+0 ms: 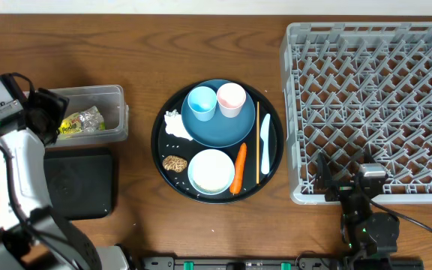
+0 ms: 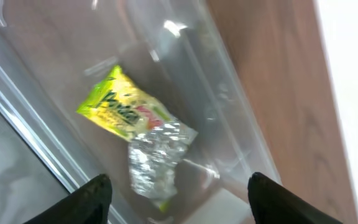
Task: Sort waste into correct bins and load items into the dishwasher rack
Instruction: 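Move the wrapper left and release it into the clear bin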
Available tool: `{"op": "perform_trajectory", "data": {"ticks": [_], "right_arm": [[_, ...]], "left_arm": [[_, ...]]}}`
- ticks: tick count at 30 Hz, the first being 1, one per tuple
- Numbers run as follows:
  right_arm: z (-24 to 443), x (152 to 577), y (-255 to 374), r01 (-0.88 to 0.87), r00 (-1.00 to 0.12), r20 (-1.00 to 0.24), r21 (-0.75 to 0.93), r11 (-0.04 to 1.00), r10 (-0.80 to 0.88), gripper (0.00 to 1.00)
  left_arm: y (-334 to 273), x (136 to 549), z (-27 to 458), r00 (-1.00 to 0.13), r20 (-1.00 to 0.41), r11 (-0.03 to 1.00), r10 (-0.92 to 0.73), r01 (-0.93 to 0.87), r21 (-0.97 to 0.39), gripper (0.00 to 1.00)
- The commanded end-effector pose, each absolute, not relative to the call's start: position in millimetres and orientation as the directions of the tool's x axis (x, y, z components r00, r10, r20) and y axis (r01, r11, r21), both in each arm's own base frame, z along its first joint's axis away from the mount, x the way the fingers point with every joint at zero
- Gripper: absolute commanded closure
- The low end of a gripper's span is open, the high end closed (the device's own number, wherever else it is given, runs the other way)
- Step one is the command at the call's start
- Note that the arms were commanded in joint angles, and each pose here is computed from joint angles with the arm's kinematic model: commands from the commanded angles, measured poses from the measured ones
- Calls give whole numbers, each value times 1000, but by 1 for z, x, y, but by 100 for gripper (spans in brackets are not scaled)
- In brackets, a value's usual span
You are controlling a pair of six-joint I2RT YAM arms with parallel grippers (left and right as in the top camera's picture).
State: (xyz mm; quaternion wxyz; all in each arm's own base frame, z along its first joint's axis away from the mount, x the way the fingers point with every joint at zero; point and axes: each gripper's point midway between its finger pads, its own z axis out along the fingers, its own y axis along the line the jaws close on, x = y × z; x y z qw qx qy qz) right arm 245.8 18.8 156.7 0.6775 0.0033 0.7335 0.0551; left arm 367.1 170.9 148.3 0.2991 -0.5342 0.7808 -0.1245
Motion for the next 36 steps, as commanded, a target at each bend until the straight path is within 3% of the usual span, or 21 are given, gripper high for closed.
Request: {"op": "perform_trajectory", "data": {"ticks": [1, 4, 8, 12, 18, 20, 21, 27, 28, 30, 31, 36], "right_arm": [[155, 246, 13, -46, -85, -994, 73, 996, 68, 1], [155, 246, 13, -46, -85, -994, 73, 996, 68, 1], [155, 246, 13, -46, -85, -994, 73, 996, 68, 1], [155, 246, 13, -46, -85, -994, 73, 996, 68, 1], [155, 246, 13, -46, -85, -994, 72, 996, 68, 1], [155, 246, 13, -46, -85, -994, 73, 996, 68, 1], [155, 246, 13, -46, -85, -994, 73, 996, 68, 1], [155, 246, 13, -46, -85, -994, 73, 996, 68, 1], [155, 246, 13, -46, -85, -994, 73, 996, 68, 1], [155, 246, 13, -46, -85, -994, 72, 996, 68, 1], [155, 246, 13, -46, -85, -994, 72, 996, 68, 1], [155, 246, 13, -46, -85, -994, 73, 996, 68, 1]], "left_arm": [[153, 372, 200, -277, -413, 486, -867, -651, -584, 34], [124, 371, 225, -315, -452, 546, -834, -586, -599, 34], [66, 367, 241, -457, -502, 678, -735, -468, -567, 36], [-2, 356, 223, -675, -508, 829, -536, -307, -467, 37], [-52, 336, 177, -849, -452, 953, -273, -174, -248, 37], [-67, 333, 166, -881, -425, 967, -206, -119, -224, 21], [-72, 333, 161, -890, -414, 970, -189, -104, -219, 4], [-76, 337, 150, -902, -396, 975, -173, -99, -199, 2], [-76, 337, 150, -902, -396, 975, -172, -99, -199, 4], [-77, 336, 149, -905, -390, 976, -169, -97, -197, 30], [-77, 335, 148, -907, -386, 976, -169, -98, -196, 38], [-76, 327, 136, -921, -361, 981, -143, -83, -177, 42]]}}
